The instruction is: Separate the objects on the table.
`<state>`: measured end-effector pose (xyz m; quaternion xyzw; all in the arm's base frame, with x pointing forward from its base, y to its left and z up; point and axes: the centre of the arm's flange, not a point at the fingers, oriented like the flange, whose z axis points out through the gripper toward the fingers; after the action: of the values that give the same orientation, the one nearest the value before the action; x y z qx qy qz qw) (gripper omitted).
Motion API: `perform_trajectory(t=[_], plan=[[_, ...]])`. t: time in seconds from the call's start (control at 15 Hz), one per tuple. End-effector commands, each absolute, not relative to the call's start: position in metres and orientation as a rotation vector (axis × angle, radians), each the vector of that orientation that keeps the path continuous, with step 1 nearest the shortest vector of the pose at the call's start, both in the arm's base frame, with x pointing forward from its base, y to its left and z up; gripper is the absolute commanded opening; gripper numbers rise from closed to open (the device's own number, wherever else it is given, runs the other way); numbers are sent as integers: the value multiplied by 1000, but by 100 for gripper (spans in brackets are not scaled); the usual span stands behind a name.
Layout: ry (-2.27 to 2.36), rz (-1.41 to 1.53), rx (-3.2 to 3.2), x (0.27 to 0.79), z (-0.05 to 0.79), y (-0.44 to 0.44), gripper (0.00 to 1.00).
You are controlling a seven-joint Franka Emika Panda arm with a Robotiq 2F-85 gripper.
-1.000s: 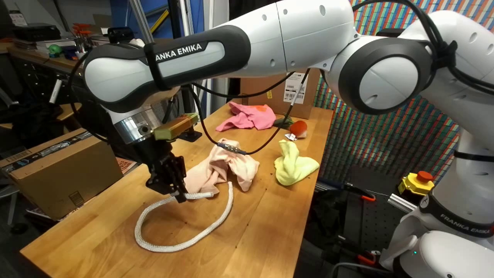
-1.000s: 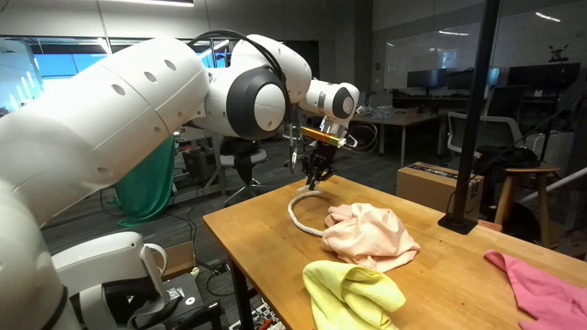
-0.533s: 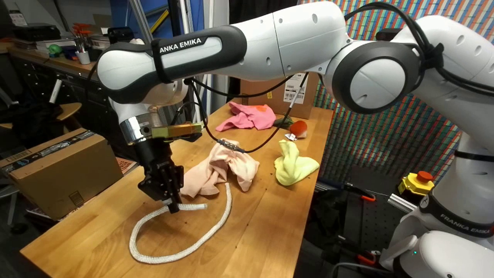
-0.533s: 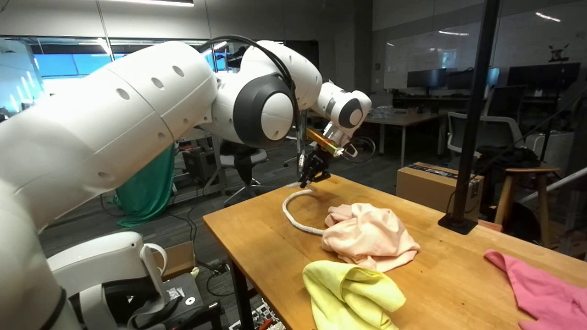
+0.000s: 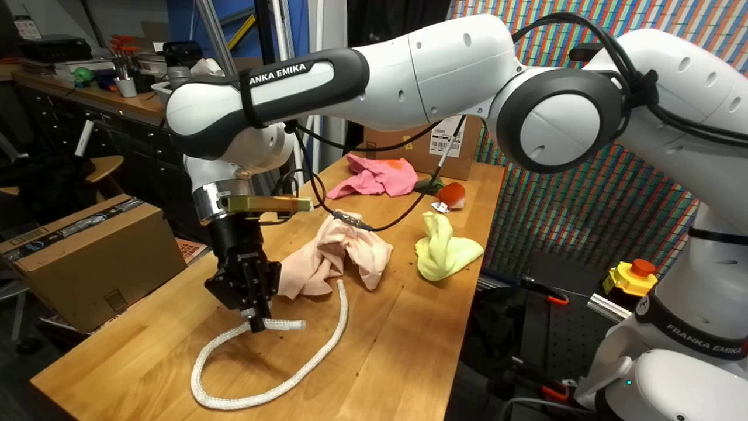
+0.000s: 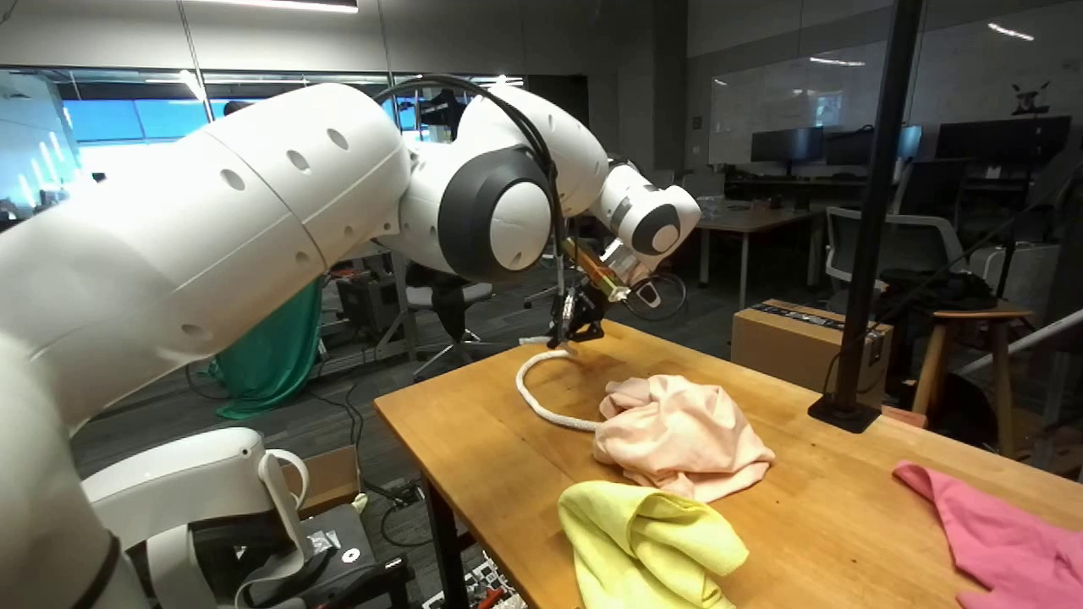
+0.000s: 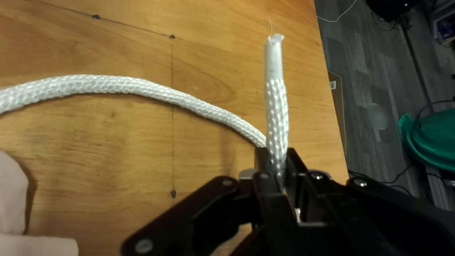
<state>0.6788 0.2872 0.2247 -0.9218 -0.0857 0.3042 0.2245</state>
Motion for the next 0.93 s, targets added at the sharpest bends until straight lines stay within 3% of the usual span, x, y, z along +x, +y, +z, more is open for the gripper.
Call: perform_trajectory(t=[0.0, 0.53, 0.87], plan=[[-183, 878, -2529, 662, 220, 285, 14], [-477, 932, -2846, 617, 207, 306, 14], [-602, 777, -2980, 601, 243, 327, 14]])
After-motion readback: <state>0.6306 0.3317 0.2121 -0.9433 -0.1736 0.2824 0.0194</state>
